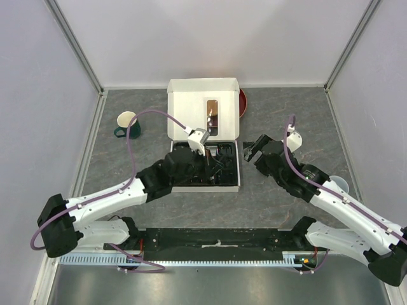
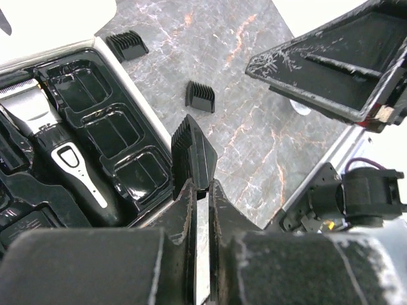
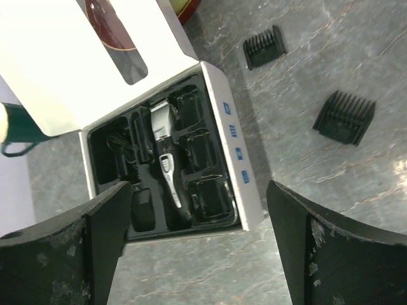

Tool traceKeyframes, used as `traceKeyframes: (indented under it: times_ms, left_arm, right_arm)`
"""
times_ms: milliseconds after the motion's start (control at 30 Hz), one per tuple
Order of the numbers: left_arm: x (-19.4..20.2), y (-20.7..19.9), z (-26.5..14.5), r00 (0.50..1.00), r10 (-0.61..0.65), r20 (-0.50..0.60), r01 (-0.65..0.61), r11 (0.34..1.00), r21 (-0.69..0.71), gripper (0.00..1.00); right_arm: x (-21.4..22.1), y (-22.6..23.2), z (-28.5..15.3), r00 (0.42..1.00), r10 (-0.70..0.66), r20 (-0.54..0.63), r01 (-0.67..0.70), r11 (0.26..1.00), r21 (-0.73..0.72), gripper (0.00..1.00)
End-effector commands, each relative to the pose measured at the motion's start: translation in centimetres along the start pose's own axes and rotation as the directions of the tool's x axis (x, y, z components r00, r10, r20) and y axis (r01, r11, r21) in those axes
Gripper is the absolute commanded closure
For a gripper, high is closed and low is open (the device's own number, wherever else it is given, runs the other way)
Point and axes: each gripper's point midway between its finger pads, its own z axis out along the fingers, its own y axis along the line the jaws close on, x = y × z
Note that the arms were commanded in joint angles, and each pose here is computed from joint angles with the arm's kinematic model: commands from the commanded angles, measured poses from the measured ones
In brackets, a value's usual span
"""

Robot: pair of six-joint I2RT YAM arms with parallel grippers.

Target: Sort the hair-cutting tools

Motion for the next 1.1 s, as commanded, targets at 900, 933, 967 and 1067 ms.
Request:
traceKeyframes:
  times_ms: [900, 933, 967, 1067]
  left_arm:
    - [-0.9, -1.8, -2.9, 0.974, 0.206, -0.093, -0.179, 0.955, 0.236, 0.98]
    - [-1.1, -1.6, -2.8, 0.977, 0.195, -0.092, -0.169, 0.957, 0.235, 0.98]
    - [-0.8, -1.4, -2.5, 0.977, 0.188, -0.104, -0.160, 0.959, 0.234, 0.98]
    - [-0.5, -0.9, -1.9, 0.979, 0.156, -0.134, -0.122, 0.965, 0.231, 0.98]
  right_arm:
    - [8.4, 5.1, 0.2, 0.874, -0.423, -0.241, 0.273, 0.836, -0.477, 0.30]
    - [8.6, 5.0, 0.3, 0.875, -0.411, -0.255, 0.260, 0.845, -0.467, 0.31]
    - [8.9, 4.8, 0.6, 0.874, -0.407, -0.265, 0.258, 0.851, -0.458, 0.31]
    - [8.9, 4.2, 1.1, 0.880, -0.388, -0.274, 0.254, 0.871, -0.419, 0.34]
